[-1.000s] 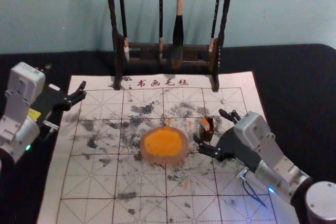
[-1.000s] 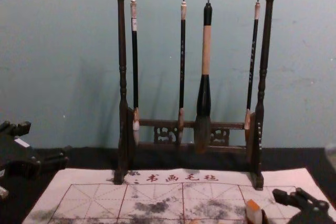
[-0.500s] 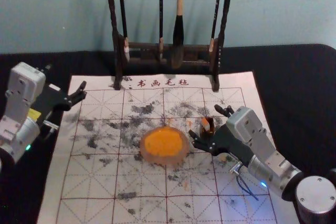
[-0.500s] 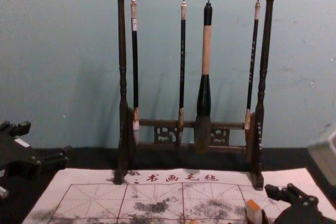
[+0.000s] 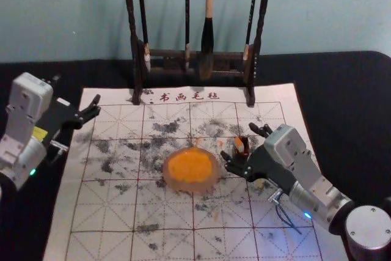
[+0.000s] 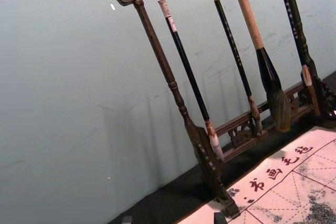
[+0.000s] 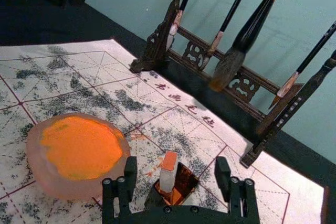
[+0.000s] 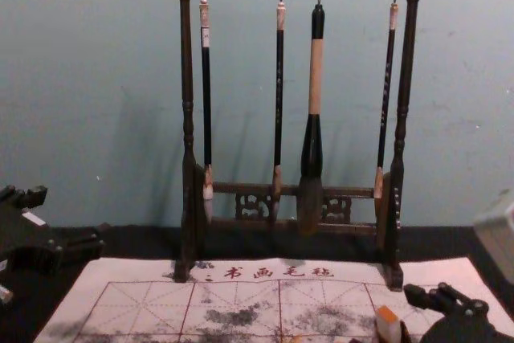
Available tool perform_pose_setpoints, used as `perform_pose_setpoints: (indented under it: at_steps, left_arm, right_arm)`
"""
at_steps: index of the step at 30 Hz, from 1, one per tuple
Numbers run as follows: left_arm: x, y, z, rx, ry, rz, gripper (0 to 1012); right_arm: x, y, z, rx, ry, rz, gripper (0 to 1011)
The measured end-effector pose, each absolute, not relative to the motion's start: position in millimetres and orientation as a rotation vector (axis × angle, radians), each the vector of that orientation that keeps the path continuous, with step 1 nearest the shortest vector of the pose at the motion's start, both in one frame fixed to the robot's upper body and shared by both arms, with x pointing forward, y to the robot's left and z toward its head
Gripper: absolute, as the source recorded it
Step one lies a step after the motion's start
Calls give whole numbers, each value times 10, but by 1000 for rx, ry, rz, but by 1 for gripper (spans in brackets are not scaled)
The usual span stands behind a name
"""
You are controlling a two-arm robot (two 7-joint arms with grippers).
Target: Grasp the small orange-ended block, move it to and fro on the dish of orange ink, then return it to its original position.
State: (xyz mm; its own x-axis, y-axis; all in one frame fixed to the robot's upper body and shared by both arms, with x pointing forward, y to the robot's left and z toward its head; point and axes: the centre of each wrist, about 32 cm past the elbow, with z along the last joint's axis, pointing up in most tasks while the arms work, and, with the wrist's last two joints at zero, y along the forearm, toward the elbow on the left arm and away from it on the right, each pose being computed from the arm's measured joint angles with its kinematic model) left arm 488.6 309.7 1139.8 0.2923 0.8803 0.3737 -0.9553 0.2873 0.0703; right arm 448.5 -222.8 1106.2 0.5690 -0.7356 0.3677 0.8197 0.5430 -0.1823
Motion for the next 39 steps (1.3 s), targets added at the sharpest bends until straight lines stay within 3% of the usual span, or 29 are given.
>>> perform_pose_setpoints:
  at_steps: [7, 9, 11, 18, 26, 39]
  left_arm:
    - [4886, 3097, 11398, 304, -285, 1248, 1001]
    - [4886, 3096, 11398, 305, -285, 1248, 1001]
    - [4886, 3097, 11398, 304, -285, 1248, 1001]
    - [4886, 3097, 11398, 304, -285, 1248, 1001]
    - [4886, 3097, 11398, 305, -285, 1248, 1001]
    - [4886, 3097, 11398, 304, -285, 1248, 1001]
  right_arm:
    - [4483, -2229, 11063, -352, -260, -935, 787]
    - [4483, -2230, 11063, -352, -260, -935, 686]
    - [4482, -2230, 11063, -352, -260, -935, 668]
    - [4480, -2231, 11063, -351, -260, -935, 400]
    - [4480, -2233, 11063, -351, -259, -935, 162]
    - [4482, -2232, 11065, -335, -250, -939, 123]
